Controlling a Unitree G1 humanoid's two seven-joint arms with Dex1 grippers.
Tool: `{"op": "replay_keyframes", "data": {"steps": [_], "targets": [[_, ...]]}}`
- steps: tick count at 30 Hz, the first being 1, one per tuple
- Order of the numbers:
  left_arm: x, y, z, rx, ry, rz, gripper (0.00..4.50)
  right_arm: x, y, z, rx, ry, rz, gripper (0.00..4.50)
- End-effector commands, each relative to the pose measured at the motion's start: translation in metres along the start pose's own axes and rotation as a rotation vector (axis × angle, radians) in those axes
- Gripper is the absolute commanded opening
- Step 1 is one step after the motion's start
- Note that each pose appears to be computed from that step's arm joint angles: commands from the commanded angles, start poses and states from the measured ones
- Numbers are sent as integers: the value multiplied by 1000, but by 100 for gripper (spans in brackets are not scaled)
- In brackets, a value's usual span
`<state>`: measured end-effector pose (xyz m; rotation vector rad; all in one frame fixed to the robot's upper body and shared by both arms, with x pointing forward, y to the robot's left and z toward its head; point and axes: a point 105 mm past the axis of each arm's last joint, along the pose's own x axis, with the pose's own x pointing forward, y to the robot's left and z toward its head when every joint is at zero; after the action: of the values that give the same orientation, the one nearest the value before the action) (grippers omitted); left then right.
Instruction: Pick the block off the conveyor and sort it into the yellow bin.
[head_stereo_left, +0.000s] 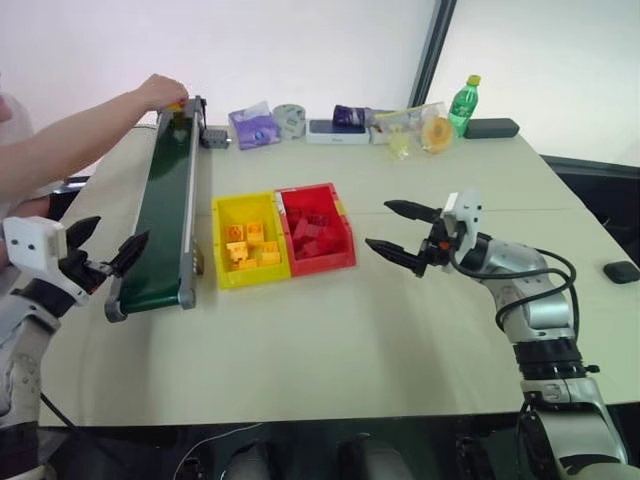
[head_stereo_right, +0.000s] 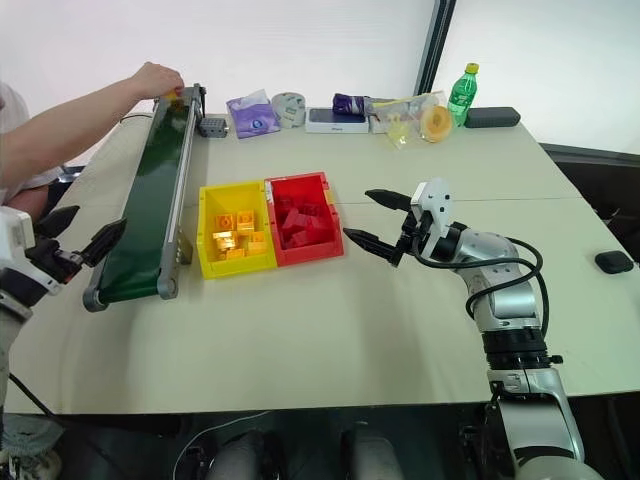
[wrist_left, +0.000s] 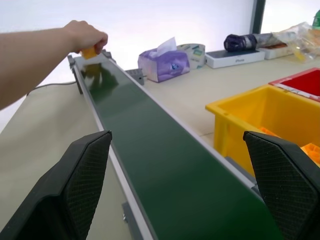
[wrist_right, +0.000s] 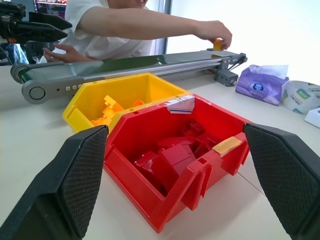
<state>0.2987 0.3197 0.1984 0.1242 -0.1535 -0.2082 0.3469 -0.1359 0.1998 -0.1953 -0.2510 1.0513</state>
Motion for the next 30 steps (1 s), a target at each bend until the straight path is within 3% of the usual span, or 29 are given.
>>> {"op": "replay_keyframes", "data": {"steps": [1,30], "targets": [[-4,10,18,45,-57,37,446,1,-6,13,-47,-31,-2,450],[1,-21,18,61,-85,-118,446,1,-5,12,-43,-35,-12,450]]}}
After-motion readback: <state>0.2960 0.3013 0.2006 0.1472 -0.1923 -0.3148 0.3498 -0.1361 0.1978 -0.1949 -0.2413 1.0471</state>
